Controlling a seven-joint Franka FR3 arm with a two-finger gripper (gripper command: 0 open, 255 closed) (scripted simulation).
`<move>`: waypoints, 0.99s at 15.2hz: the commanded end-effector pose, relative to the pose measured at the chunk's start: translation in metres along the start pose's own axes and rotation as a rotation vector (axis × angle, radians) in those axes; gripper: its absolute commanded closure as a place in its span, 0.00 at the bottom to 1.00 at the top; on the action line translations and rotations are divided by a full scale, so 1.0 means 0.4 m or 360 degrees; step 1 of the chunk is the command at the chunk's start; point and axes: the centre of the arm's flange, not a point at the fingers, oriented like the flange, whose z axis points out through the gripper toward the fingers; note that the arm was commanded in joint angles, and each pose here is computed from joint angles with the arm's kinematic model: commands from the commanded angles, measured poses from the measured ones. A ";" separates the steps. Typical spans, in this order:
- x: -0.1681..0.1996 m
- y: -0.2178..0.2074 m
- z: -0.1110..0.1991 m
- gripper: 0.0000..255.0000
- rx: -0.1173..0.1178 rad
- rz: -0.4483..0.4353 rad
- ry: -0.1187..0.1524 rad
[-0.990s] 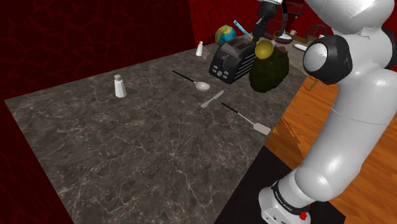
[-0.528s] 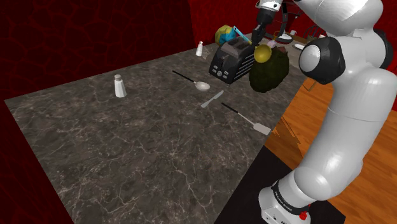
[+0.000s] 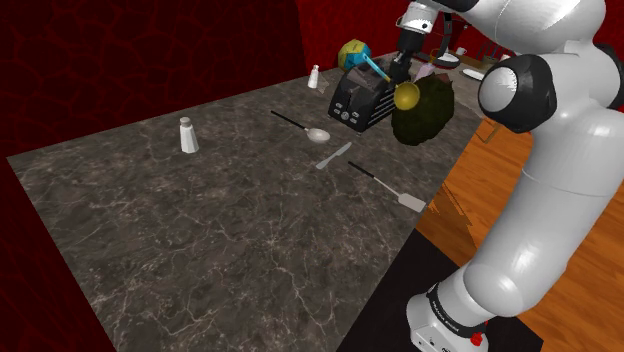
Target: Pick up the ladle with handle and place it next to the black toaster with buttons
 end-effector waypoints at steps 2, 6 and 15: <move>0.002 0.007 0.042 1.00 -0.0001 0.0000 0.0000; 0.006 0.017 0.094 1.00 -0.0001 0.0000 0.0000; 0.016 0.037 0.210 1.00 -0.0001 0.0000 0.0000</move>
